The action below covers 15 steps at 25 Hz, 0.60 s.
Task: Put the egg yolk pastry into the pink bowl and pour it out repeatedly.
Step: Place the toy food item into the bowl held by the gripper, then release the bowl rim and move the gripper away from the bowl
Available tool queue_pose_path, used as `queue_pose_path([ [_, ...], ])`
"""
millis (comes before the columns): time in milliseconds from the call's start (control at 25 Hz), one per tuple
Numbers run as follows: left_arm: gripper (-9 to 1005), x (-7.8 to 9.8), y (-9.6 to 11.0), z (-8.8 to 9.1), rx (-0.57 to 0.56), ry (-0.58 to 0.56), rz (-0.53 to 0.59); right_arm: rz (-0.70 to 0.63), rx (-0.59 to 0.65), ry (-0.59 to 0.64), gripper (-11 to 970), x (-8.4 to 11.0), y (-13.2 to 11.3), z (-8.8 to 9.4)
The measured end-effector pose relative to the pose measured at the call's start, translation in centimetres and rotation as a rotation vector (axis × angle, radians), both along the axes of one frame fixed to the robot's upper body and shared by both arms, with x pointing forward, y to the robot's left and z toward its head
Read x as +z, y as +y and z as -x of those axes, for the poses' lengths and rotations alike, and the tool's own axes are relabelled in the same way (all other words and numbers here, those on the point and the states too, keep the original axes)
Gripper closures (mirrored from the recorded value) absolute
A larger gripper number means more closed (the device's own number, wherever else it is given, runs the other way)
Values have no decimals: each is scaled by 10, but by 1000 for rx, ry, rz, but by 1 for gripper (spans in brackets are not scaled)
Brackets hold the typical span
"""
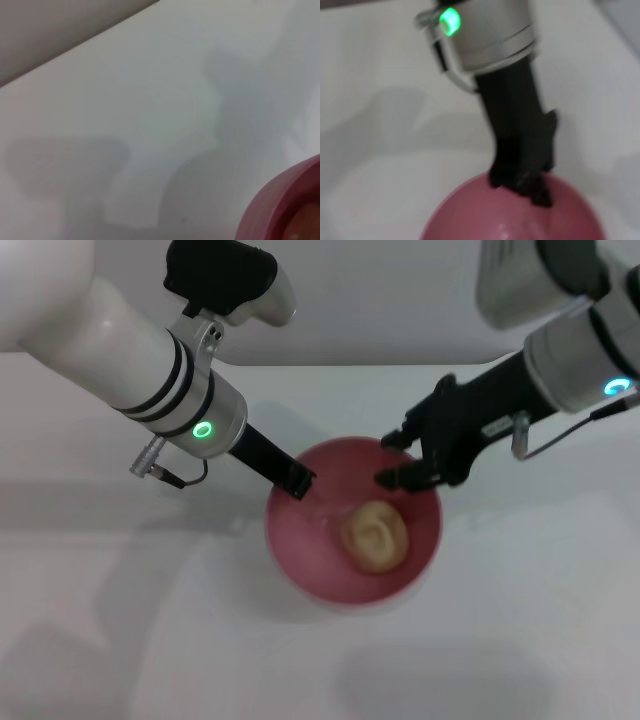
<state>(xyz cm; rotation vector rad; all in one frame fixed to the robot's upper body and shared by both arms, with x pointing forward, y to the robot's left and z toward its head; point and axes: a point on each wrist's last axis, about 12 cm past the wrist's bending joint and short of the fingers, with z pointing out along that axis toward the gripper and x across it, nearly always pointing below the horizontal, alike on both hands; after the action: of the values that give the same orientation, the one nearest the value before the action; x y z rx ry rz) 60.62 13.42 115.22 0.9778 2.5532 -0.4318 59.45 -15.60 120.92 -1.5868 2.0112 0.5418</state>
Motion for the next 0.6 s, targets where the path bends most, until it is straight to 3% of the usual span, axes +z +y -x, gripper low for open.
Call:
queue_pose_path([
  [240,997,-11,-15,13,-77,19,-35,-188,-203,-21,570,14,-44,-11],
  [400,990,-21,-23,18,-79,28,-58,-312,-320,-33,570,13,-79,-7],
  [600,967,-22,-29,21,-90,35,-61,-411,-404,-32,570,9,-104,0],
])
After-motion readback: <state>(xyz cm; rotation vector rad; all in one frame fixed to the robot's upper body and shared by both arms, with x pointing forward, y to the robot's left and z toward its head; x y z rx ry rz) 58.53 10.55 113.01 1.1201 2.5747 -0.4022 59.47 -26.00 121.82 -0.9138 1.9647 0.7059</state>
